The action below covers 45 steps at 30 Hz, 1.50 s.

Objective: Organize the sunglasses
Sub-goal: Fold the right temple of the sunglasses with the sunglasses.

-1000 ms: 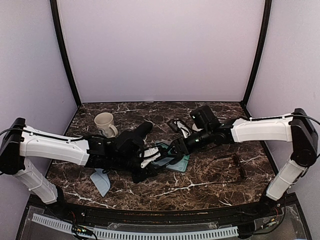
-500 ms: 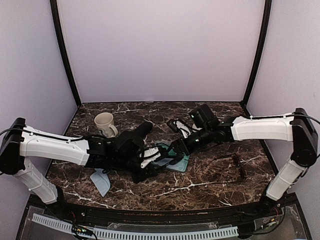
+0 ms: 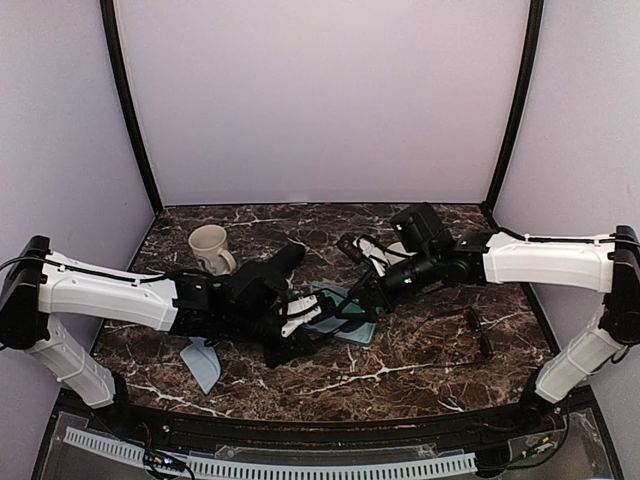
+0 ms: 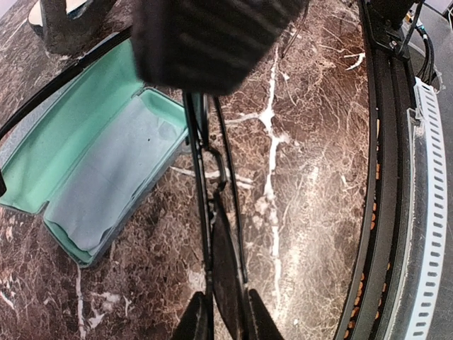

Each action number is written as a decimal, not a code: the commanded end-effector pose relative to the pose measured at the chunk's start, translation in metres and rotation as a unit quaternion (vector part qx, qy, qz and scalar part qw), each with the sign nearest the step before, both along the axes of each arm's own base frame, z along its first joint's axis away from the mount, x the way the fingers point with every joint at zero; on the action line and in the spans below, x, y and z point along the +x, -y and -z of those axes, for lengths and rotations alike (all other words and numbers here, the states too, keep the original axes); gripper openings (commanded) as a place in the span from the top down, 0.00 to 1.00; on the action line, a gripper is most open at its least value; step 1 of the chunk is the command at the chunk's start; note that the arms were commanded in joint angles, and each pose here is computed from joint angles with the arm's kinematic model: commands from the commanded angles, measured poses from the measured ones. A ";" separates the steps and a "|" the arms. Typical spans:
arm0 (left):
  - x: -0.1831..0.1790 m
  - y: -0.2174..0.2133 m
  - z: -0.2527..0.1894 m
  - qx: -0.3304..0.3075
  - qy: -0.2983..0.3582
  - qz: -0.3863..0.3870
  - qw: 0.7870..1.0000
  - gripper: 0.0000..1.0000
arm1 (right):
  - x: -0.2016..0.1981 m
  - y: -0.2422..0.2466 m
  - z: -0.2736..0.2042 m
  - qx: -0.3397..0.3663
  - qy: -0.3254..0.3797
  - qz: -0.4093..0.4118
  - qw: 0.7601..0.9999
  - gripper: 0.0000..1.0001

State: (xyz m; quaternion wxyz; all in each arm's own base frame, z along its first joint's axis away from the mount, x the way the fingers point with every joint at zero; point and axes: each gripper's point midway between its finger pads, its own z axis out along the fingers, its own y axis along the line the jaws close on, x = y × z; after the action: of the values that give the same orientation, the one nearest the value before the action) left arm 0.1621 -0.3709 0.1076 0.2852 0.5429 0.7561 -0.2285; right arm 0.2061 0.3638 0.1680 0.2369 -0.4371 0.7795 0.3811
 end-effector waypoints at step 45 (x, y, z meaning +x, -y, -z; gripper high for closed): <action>-0.031 0.008 -0.030 -0.060 -0.028 0.082 0.994 0.90 | -0.053 -0.009 0.000 -0.061 0.095 -0.107 0.988 0.37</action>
State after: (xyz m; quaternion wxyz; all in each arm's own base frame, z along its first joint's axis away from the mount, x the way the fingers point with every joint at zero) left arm 0.1407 -0.3765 0.1229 0.2683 0.5622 0.7291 -0.2836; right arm 0.1613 0.3554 0.1477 0.2190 -0.5473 0.7571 0.2818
